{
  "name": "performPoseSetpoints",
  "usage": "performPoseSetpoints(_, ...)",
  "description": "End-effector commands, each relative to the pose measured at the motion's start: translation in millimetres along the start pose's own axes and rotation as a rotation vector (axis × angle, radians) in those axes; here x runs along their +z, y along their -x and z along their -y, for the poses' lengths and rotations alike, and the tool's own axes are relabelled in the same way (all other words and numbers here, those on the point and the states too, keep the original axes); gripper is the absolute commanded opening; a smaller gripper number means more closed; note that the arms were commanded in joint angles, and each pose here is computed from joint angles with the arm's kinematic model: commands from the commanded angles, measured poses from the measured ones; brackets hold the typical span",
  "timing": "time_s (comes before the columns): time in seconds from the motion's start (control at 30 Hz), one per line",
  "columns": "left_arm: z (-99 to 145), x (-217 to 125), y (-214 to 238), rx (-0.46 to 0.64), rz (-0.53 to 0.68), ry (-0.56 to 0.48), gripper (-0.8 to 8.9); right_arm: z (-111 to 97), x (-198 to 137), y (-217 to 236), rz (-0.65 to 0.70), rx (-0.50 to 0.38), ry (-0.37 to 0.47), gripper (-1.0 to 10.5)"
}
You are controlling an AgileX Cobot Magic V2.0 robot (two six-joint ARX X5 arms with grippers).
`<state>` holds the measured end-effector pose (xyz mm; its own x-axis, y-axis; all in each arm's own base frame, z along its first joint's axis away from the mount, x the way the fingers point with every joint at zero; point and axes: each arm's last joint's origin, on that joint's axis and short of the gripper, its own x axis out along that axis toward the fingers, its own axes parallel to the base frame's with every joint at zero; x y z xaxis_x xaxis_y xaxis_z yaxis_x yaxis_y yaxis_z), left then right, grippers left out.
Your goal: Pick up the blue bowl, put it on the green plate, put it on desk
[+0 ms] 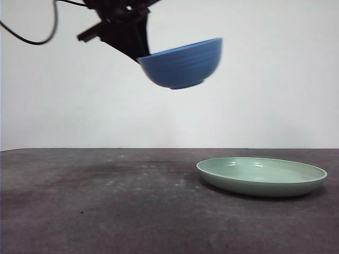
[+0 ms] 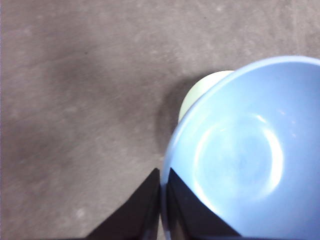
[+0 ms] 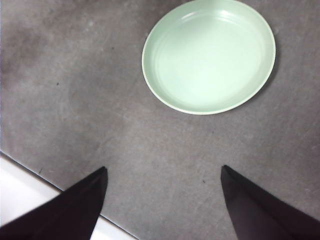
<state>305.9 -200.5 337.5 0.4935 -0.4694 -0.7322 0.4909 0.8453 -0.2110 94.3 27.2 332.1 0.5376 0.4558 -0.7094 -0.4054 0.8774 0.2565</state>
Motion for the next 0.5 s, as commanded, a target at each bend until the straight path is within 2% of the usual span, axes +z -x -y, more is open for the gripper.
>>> performPoseSetpoints(0.03, 12.4, 10.6, -18.3, -0.021, -0.016, -0.007, 0.12, -4.1, 6.1, 10.5, 0.038, -0.002, 0.005, 3.6)
performPoseSetpoints(0.27, 44.4, 24.8, -64.8, -0.060, -0.083, -0.054, 0.11, -11.0, 8.6, 33.0, 0.074, -0.056, 0.008, 3.6)
performPoseSetpoints(0.5, 71.3, 23.9, -123.8, -0.082, -0.157, -0.099, 0.11, -16.7, 1.9, 51.8, 0.112, -0.103, 0.004, 3.6)
